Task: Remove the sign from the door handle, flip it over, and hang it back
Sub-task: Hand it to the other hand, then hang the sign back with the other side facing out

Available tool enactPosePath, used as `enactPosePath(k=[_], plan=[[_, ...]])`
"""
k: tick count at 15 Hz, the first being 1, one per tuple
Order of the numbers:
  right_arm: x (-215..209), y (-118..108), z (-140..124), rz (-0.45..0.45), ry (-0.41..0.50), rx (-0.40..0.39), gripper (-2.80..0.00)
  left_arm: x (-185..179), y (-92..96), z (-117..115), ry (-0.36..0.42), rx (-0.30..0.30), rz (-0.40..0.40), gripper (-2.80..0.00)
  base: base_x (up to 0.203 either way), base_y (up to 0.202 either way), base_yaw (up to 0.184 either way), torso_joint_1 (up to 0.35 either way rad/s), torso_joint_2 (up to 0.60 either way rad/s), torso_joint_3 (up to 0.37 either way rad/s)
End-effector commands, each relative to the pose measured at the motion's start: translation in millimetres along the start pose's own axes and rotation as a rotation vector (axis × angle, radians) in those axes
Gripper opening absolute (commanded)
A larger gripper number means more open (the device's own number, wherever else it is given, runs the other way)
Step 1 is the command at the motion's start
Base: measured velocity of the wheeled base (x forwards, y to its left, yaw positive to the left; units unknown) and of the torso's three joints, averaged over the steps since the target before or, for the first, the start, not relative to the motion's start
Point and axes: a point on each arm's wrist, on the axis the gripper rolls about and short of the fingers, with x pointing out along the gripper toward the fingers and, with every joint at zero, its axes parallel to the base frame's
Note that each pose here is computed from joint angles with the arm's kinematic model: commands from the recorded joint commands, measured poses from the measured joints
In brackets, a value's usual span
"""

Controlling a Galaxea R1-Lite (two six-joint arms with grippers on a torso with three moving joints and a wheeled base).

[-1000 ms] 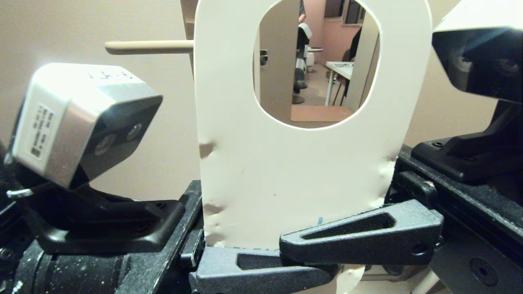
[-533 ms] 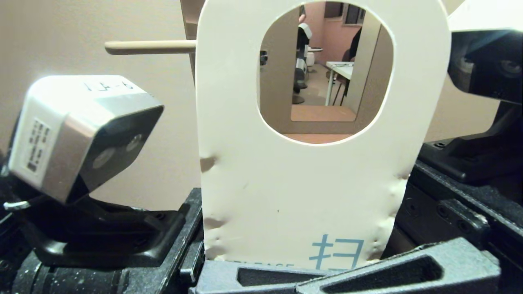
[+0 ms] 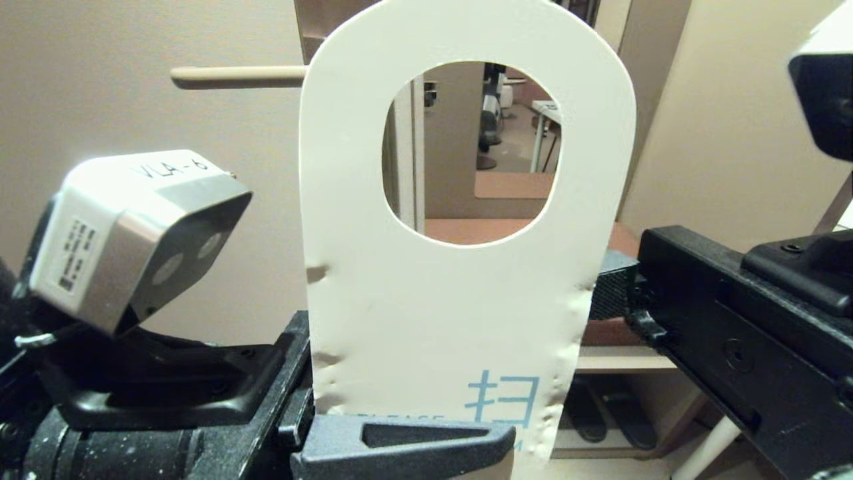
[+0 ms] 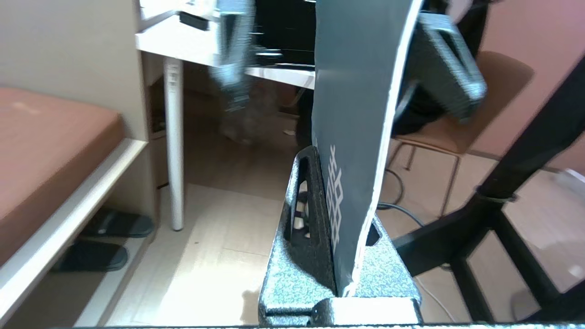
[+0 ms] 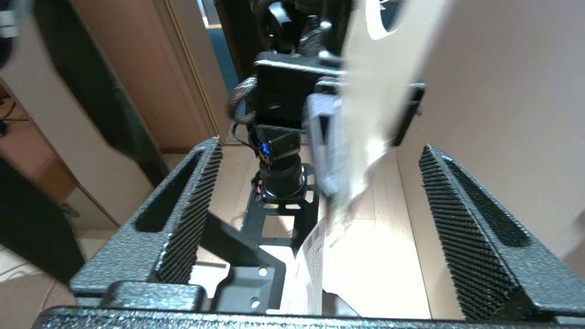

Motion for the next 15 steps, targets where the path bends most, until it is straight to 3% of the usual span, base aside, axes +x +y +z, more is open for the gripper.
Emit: enactPosePath(k=[1,10,11,15], plan=[[-10,9,1,-0.013,-0.017,-0.015,0.0,-4,2.9,2,-0.01,0.004,0.018,-2.8,0.0,0.0,0.0,0.0,0.0,0.0],[-73,15,-11,-0.271,-0.072,-0.023,0.0,-26,8.0,4,-0.044,0.017,0.107,-2.8,0.0,0.0,0.0,0.0,0.0,0.0],[-80,19,-14,-0.295,-0.077,-0.024,-2.8,-29,6.3,2,-0.04,0.014,0.108,-2.8,0.0,0.0,0.0,0.0,0.0,0.0],[-101,35,-35,-0.398,-0.083,-0.018,-2.8,-41,-2.2,-5,-0.04,0.014,0.108,-2.8,0.0,0.0,0.0,0.0,0.0,0.0]])
